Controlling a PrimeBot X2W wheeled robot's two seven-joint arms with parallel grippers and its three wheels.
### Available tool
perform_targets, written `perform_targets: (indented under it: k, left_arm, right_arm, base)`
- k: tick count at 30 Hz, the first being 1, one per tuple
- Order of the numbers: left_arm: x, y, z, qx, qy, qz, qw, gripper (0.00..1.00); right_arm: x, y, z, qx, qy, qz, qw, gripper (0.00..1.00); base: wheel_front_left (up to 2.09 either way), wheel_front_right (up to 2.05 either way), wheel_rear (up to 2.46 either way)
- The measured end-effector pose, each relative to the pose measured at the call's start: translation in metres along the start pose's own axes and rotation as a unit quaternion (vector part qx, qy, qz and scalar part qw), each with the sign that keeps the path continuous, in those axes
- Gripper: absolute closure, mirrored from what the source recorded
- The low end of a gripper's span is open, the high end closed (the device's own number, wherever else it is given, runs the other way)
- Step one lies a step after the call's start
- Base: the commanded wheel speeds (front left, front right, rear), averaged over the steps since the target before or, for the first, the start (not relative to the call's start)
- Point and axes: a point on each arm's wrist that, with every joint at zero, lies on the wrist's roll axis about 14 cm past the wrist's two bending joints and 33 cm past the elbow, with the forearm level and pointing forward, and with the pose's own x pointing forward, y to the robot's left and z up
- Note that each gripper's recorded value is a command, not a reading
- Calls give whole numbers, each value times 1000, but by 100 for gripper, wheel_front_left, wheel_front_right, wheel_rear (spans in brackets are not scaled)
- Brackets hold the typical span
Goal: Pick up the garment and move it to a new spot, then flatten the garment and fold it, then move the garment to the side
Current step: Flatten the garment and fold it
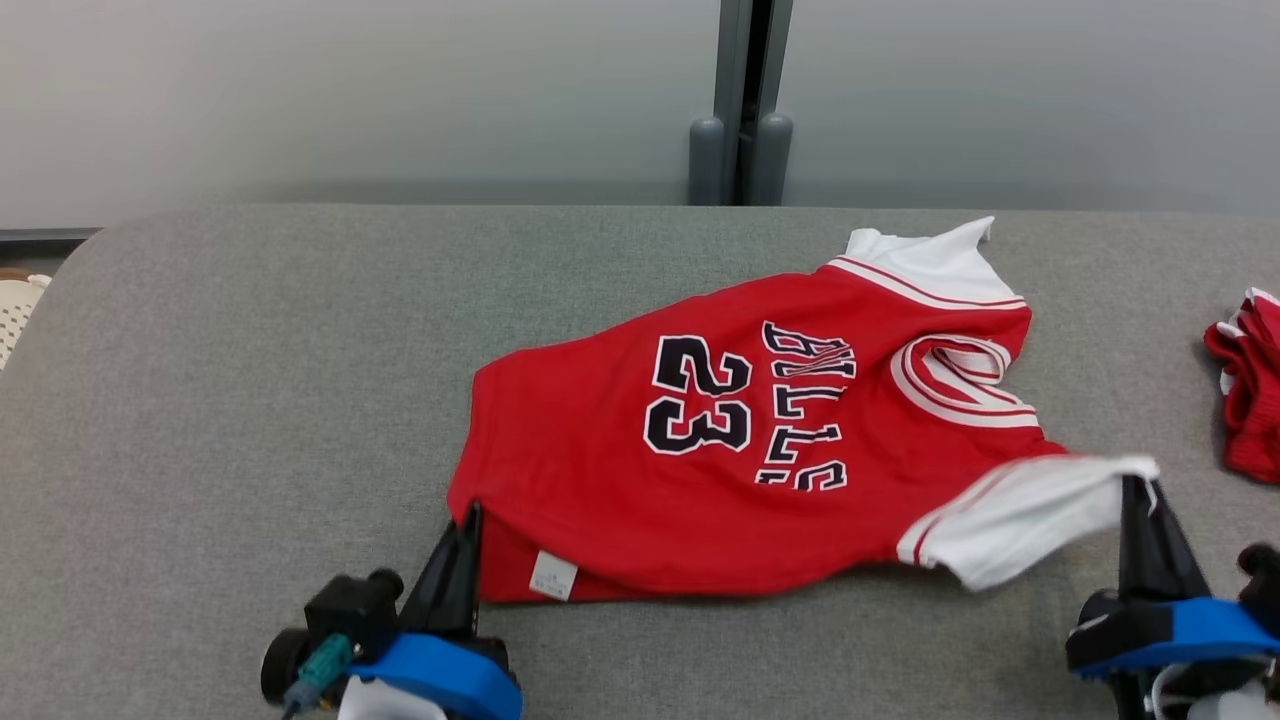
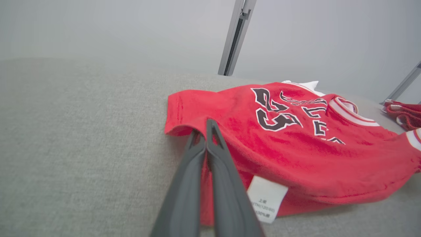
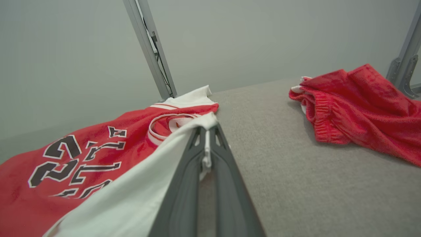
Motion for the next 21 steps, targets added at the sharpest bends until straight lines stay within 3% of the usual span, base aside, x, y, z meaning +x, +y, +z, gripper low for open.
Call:
perform_targets:
  k: [3, 6, 12, 15, 18, 21]
  left_arm:
    - [16, -16, 50, 19, -68, -37, 997, 100]
    - [23, -23, 110, 44, -143, -68, 986, 100]
    - [19, -47, 244, 137, -279, -133, 941, 100]
    - [9, -58, 299, 176, -321, -149, 919, 100]
    - [8, -68, 344, 186, -341, -158, 908, 100]
    - [20, -66, 348, 195, -324, -156, 912, 100]
  right_arm:
    - [14, 15, 64, 39, -100, 19, 994, 100]
    - [18, 27, 135, 67, -201, 43, 976, 100]
    - [-10, 47, 289, 69, -406, 113, 904, 100]
    - [-28, 60, 344, 40, -460, 146, 875, 100]
    - [-34, 72, 393, 4, -491, 162, 856, 100]
    - [-25, 78, 403, -18, -487, 164, 858, 100]
  base:
    - [0, 0, 0]
    - [0, 0, 0]
    - [0, 0, 0]
    - [0, 0, 0]
    - [0, 0, 0]
    - [0, 0, 0]
